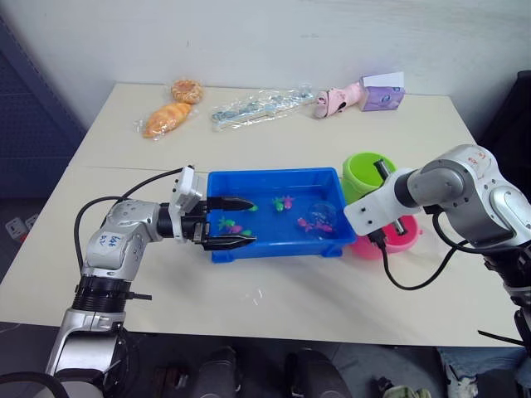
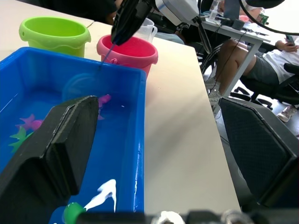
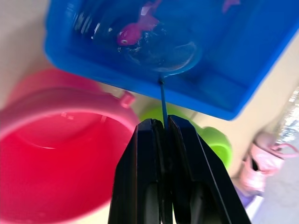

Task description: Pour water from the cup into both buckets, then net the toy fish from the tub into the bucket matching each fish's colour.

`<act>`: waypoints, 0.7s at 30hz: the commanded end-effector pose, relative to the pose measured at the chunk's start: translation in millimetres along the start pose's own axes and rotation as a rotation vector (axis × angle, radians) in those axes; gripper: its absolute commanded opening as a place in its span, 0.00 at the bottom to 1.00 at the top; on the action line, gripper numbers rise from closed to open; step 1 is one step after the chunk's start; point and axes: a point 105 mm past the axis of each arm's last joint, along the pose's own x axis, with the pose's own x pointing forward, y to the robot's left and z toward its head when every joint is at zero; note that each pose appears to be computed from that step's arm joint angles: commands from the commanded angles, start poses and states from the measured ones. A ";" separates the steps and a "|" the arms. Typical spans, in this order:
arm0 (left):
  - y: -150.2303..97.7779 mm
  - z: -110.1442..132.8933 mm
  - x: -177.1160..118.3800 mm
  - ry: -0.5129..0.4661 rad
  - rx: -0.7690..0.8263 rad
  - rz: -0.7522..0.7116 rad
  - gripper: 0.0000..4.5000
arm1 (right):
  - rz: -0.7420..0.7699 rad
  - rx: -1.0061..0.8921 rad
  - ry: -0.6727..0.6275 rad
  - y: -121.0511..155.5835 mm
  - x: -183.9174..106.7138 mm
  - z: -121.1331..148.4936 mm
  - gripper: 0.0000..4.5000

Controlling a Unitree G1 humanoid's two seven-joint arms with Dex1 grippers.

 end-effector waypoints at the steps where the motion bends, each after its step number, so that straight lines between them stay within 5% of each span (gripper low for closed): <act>1: -2.7 7.6 0.4 -0.013 0.032 -0.018 0.98 | 0.003 0.043 0.017 0.0 -13.7 -5.3 0.00; 21: -3.3 2.0 -8.0 0.009 0.030 0.004 0.98 | 0.022 0.590 -0.250 5.8 -18.8 0.1 0.00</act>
